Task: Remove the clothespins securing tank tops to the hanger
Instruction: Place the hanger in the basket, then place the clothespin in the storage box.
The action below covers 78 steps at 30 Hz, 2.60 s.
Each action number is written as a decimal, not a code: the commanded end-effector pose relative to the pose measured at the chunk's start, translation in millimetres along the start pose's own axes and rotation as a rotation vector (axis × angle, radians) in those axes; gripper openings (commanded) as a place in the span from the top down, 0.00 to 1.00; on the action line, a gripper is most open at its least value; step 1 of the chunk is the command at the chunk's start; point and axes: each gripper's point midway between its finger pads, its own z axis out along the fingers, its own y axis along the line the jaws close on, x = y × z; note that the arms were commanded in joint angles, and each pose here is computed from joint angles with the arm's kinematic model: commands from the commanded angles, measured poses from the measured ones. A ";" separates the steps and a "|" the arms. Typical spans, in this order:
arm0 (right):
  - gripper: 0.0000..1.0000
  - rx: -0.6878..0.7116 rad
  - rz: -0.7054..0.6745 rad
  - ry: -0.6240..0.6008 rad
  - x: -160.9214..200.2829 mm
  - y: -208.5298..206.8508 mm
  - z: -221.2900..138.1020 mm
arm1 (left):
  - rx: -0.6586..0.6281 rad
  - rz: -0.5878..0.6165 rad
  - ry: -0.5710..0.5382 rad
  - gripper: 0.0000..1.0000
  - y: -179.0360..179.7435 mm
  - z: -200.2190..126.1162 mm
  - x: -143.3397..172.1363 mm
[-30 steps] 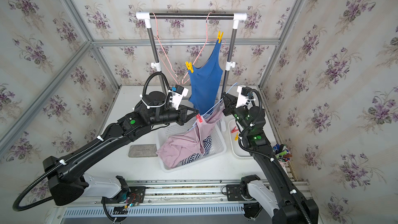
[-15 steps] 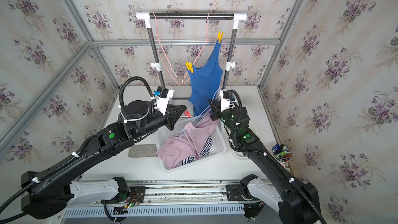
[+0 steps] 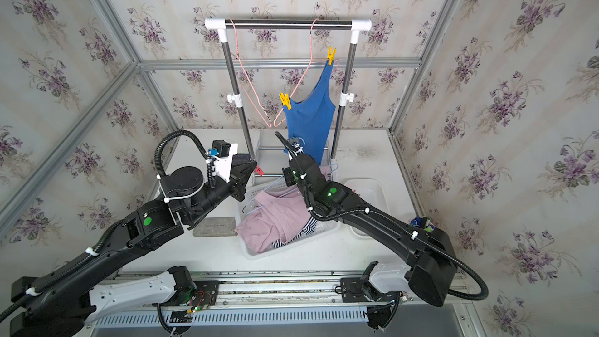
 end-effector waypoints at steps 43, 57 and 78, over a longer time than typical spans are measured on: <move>0.29 -1.078 0.292 -0.267 13.9 -0.2 -115.0 | 0.627 -0.078 -0.050 0.98 -36.1 30.5 33.5; 0.30 -1.097 0.237 -0.315 2.4 0.7 -121.8 | 0.875 -0.093 0.035 0.95 -70.9 53.1 25.5; 0.57 -1.205 0.241 -0.330 -14.9 9.0 -137.8 | 0.999 -0.082 0.029 0.87 -100.7 63.6 19.2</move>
